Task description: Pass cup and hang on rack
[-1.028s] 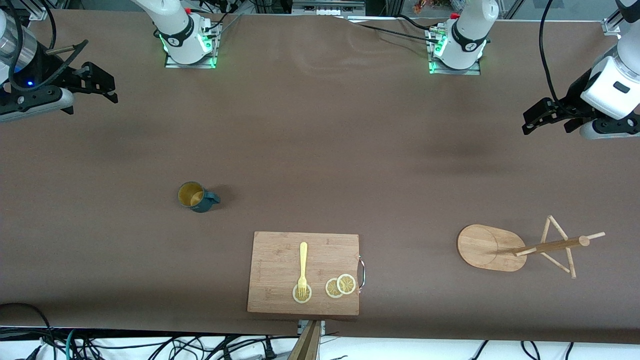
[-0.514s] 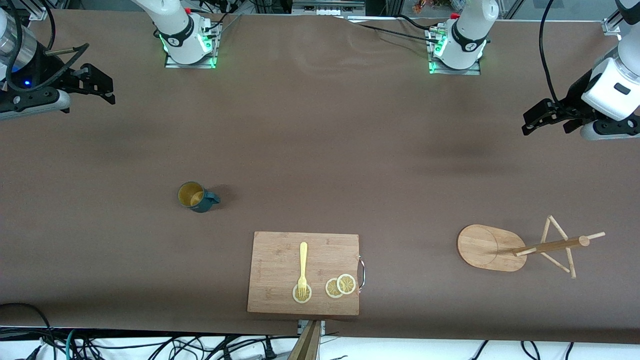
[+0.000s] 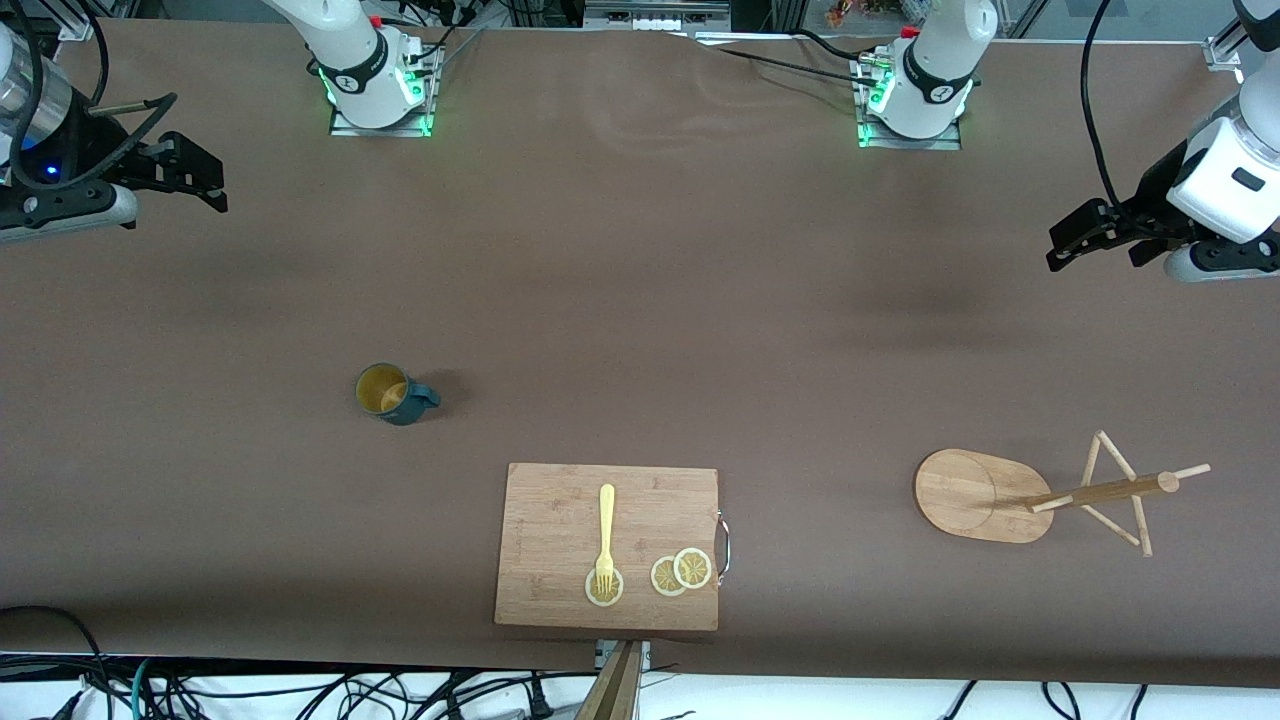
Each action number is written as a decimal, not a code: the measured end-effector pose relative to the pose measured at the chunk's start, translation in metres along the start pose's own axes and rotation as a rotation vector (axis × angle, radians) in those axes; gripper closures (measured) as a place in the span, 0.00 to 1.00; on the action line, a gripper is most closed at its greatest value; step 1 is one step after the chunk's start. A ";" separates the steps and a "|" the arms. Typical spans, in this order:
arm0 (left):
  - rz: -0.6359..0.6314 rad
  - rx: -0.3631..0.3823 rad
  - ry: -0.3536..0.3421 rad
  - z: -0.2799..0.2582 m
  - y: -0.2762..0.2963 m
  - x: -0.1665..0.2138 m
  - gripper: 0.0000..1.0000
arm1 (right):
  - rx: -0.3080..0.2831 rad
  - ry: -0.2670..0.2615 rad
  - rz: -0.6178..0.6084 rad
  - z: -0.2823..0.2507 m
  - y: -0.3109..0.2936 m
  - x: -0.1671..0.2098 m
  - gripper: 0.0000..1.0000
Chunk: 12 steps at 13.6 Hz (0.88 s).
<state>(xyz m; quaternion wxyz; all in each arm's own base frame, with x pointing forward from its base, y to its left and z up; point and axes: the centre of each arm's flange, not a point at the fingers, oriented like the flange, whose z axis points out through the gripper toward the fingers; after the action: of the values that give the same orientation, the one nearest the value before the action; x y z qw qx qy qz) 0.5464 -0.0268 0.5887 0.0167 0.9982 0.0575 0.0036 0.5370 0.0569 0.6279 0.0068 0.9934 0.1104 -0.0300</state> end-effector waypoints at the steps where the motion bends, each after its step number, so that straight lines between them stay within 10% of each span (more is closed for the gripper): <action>1: 0.000 0.000 0.000 0.000 0.000 0.000 0.00 | -0.001 0.000 0.000 0.000 0.000 0.000 0.00; 12: -0.003 0.000 -0.004 0.002 -0.001 0.001 0.00 | 0.002 -0.026 0.002 0.002 0.000 -0.003 0.00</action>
<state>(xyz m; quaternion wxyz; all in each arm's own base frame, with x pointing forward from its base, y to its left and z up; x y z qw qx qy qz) 0.5472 -0.0254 0.5862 0.0167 0.9981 0.0587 0.0014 0.5340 0.0560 0.6262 0.0074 0.9931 0.1091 -0.0430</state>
